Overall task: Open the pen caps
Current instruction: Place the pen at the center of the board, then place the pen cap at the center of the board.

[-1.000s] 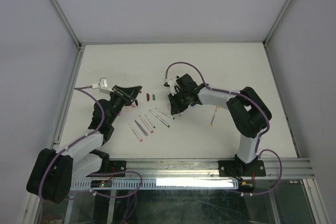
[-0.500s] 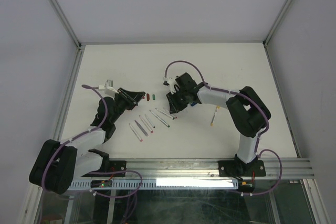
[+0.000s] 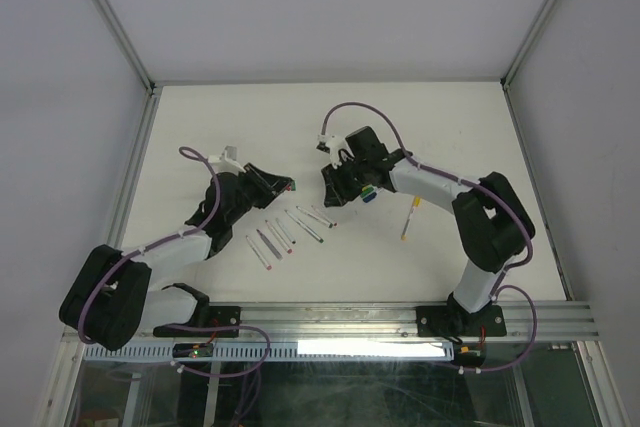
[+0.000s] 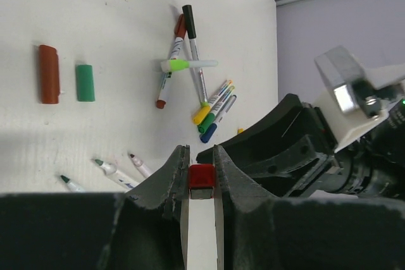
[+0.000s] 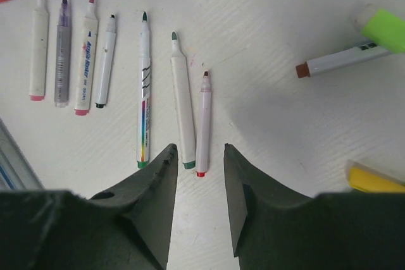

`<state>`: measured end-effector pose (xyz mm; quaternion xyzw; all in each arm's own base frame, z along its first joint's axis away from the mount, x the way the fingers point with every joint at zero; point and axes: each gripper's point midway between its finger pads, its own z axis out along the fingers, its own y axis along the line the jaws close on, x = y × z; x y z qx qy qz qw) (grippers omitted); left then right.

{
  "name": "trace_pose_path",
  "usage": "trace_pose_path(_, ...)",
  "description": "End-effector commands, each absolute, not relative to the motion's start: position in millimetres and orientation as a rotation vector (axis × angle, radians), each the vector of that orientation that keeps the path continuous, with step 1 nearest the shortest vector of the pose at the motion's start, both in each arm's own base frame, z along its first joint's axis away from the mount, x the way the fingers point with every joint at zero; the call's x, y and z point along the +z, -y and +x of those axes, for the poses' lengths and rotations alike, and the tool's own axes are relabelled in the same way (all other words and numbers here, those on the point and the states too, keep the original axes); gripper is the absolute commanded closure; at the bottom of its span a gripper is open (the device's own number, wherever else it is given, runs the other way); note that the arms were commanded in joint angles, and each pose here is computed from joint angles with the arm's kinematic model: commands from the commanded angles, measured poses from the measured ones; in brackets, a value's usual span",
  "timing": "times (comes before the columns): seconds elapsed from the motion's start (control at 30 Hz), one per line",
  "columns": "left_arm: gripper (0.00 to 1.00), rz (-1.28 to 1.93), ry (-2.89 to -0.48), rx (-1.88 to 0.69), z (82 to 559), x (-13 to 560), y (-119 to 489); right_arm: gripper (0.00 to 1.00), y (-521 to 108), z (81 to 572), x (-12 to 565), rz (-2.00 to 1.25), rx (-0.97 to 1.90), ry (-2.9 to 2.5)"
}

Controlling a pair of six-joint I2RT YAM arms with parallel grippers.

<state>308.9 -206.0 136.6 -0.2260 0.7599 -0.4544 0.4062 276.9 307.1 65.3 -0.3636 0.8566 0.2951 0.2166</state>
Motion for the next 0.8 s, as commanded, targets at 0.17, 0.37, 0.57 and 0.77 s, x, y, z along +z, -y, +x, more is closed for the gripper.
trace_pose_path(0.17, 1.0, -0.548, -2.037, -0.982, 334.2, 136.2, 237.2, 0.62, -292.8, 289.4, 135.6, -1.061, 0.963, -2.139)
trace_pose_path(0.37, 1.0, -0.514, -2.208, -0.784, 352.4, 110.5, 256.4, 0.62, -276.1, 295.9, 148.6, -1.033, 1.006, -2.106)
trace_pose_path(0.57, 1.0, -0.447, -2.356, -0.555, 370.0, 91.6, 266.3, 0.63, -265.3, 302.9, 157.2, -0.993, 1.014, -2.092)
trace_pose_path(0.77, 1.0, -0.44, -2.445, -0.39, 378.0, 69.0, 263.0, 0.63, -257.8, 307.4, 161.3, -0.96, 1.018, -2.089)
